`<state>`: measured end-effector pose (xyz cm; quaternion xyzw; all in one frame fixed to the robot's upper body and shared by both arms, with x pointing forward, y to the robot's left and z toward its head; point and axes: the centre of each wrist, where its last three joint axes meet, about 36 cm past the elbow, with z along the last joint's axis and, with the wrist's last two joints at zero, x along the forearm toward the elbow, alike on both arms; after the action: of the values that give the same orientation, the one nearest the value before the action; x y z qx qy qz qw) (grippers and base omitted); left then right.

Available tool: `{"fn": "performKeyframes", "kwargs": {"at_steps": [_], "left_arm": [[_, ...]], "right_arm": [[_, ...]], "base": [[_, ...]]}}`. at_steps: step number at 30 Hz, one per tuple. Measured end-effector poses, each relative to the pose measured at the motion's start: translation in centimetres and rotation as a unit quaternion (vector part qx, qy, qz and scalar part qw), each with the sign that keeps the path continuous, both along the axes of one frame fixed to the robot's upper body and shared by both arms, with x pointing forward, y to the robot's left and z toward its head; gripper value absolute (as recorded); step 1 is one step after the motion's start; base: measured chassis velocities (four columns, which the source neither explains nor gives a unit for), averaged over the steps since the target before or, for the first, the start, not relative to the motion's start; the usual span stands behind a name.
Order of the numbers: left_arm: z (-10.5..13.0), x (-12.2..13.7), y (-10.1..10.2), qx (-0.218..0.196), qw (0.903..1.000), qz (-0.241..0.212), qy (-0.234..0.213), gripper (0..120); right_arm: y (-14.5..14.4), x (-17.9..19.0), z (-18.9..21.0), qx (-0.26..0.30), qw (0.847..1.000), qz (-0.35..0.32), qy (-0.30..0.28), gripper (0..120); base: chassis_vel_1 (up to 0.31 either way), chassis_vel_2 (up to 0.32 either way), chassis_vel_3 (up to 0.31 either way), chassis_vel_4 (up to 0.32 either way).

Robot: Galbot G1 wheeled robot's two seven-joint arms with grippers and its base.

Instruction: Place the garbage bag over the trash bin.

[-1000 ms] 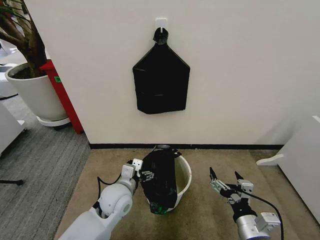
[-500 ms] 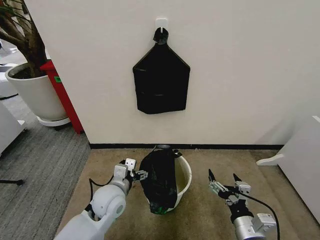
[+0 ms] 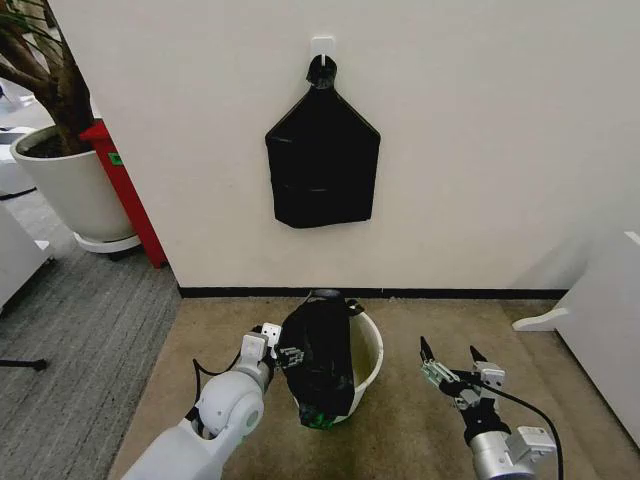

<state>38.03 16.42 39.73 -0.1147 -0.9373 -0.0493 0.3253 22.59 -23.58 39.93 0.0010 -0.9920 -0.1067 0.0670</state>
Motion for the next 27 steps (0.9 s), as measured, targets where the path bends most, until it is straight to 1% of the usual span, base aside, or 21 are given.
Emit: {"fn": "performKeyframes", "kwargs": {"at_steps": [7, 8, 10, 11, 12, 13, 14, 15, 18, 19, 20, 23, 24, 25, 26, 27], "left_arm": [[-0.3, 0.5, -1.0, 0.000, 1.0000, -0.009, 0.004, 100], [-0.5, 0.7, -1.2, 0.003, 0.9999, -0.009, 0.009, 99], [-0.7, 0.8, -1.3, 0.005, 0.9999, -0.004, 0.014, 92], [-0.7, 0.8, -1.3, 0.006, 0.9999, -0.003, 0.016, 90], [-0.8, 0.8, -1.4, 0.008, 0.9998, -0.001, 0.019, 85], [-0.8, 0.8, -1.4, 0.008, 0.9998, -0.001, 0.019, 85], [-0.9, 0.8, -1.5, 0.008, 0.9997, 0.002, 0.023, 78], [-0.9, 0.7, -1.6, 0.009, 0.9996, 0.006, 0.027, 75], [-1.1, 0.6, -2.0, 0.009, 0.9993, 0.013, 0.035, 61], [-1.1, 0.5, -2.1, 0.009, 0.9992, 0.014, 0.036, 57], [-1.1, 0.5, -2.1, 0.009, 0.9992, 0.014, 0.036, 57], [-1.2, 0.4, -2.3, 0.009, 0.9991, 0.018, 0.038, 43], [-1.1, 0.3, -2.3, 0.009, 0.9991, 0.019, 0.038, 39], [-1.1, 0.3, -2.3, 0.009, 0.9991, 0.019, 0.038, 39], [-1.1, 0.2, -2.4, 0.008, 0.9991, 0.019, 0.037, 34], [-0.9, 0.1, -2.5, 0.006, 0.9991, 0.019, 0.037, 31]], "right_arm": [[0.2, 0.0, 0.0, -0.002, 1.000, 0.000, -0.001, 100], [0.2, 0.1, 0.0, -0.003, 1.000, -0.001, -0.001, 100], [0.2, 0.1, 0.0, -0.004, 1.000, -0.002, -0.001, 100], [0.1, 0.1, 0.0, -0.004, 1.000, -0.002, -0.001, 100], [0.1, 0.1, 0.0, -0.005, 1.000, -0.003, -0.001, 100], [0.1, 0.1, 0.0, -0.005, 1.000, -0.003, -0.001, 100], [0.1, 0.2, -0.1, -0.006, 1.000, -0.003, -0.001, 100], [0.0, 0.2, -0.1, -0.007, 1.000, -0.003, -0.001, 100], [0.0, 0.3, -0.1, -0.008, 1.000, -0.003, -0.002, 100], [0.0, 0.4, -0.1, -0.008, 1.000, -0.003, -0.003, 100], [0.0, 0.4, -0.1, -0.008, 1.000, -0.003, -0.003, 100], [0.2, 0.5, -0.2, -0.008, 1.000, -0.005, -0.004, 100], [0.2, 0.6, -0.3, -0.009, 1.000, -0.006, -0.004, 100], [0.2, 0.6, -0.3, -0.009, 1.000, -0.006, -0.004, 100], [0.3, 0.7, -0.4, -0.010, 1.000, -0.007, -0.004, 100], [0.3, 0.7, -0.4, -0.012, 1.000, -0.008, -0.004, 100]], "base": [[0.000, 0.000, 0.000, 0.000], [0.000, 0.000, 0.000, 0.000], [0.000, 0.000, 0.000, 0.000], [0.000, 0.000, 0.000, 0.000], [0.000, 0.000, 0.000, 0.000], [0.000, 0.000, 0.000, 0.000], [0.000, 0.000, 0.000, 0.000], [0.000, 0.000, 0.000, 0.000], [0.000, 0.000, 0.000, 0.000], [0.000, 0.000, 0.000, 0.000], [0.000, 0.000, 0.000, 0.000], [0.000, 0.000, 0.000, 0.000], [0.000, 0.000, 0.000, 0.000], [0.000, 0.000, 0.000, 0.000], [0.000, 0.000, 0.000, 0.000], [0.000, 0.000, 0.000, 0.000]]}}
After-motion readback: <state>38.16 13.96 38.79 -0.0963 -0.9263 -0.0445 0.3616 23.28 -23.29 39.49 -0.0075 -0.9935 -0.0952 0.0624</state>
